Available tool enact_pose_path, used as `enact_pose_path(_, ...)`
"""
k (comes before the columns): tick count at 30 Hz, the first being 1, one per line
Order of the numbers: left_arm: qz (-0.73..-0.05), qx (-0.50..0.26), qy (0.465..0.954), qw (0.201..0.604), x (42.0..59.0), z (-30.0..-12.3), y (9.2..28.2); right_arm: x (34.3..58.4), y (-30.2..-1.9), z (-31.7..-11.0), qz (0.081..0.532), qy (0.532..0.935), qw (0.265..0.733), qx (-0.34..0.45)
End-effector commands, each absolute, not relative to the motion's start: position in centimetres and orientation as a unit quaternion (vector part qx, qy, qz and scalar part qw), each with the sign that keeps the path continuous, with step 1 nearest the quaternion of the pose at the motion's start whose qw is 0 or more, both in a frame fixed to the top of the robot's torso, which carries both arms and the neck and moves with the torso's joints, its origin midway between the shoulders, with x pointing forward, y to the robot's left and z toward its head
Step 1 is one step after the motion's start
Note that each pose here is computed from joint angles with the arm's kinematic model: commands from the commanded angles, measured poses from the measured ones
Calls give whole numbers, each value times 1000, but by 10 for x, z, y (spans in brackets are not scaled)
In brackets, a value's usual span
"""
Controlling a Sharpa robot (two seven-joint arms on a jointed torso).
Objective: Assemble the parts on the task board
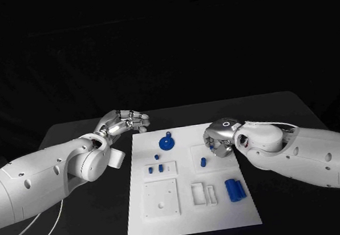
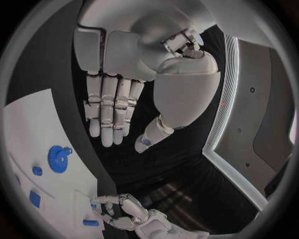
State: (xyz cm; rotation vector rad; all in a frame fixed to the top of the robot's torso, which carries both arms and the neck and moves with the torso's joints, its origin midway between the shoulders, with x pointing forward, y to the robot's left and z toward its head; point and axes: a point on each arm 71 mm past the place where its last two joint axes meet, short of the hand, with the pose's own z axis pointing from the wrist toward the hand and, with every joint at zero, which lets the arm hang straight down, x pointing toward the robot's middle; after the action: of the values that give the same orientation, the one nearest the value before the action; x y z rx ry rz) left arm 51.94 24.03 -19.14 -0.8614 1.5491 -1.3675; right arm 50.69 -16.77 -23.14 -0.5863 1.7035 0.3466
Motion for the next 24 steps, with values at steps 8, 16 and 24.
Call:
enact_pose_path(8, -557, -345, 626, 423, 519, -190, 236, 502, -167, -247, 113, 746, 591, -284)
enact_pose_path(16, -556, -345, 627, 422, 518, -191, 235, 502, -166, -247, 105, 738, 600, -290)
enact_pose_path(24, -555, -346, 627, 424, 518, -191, 236, 500, -164, -245, 107, 727, 612, -292)
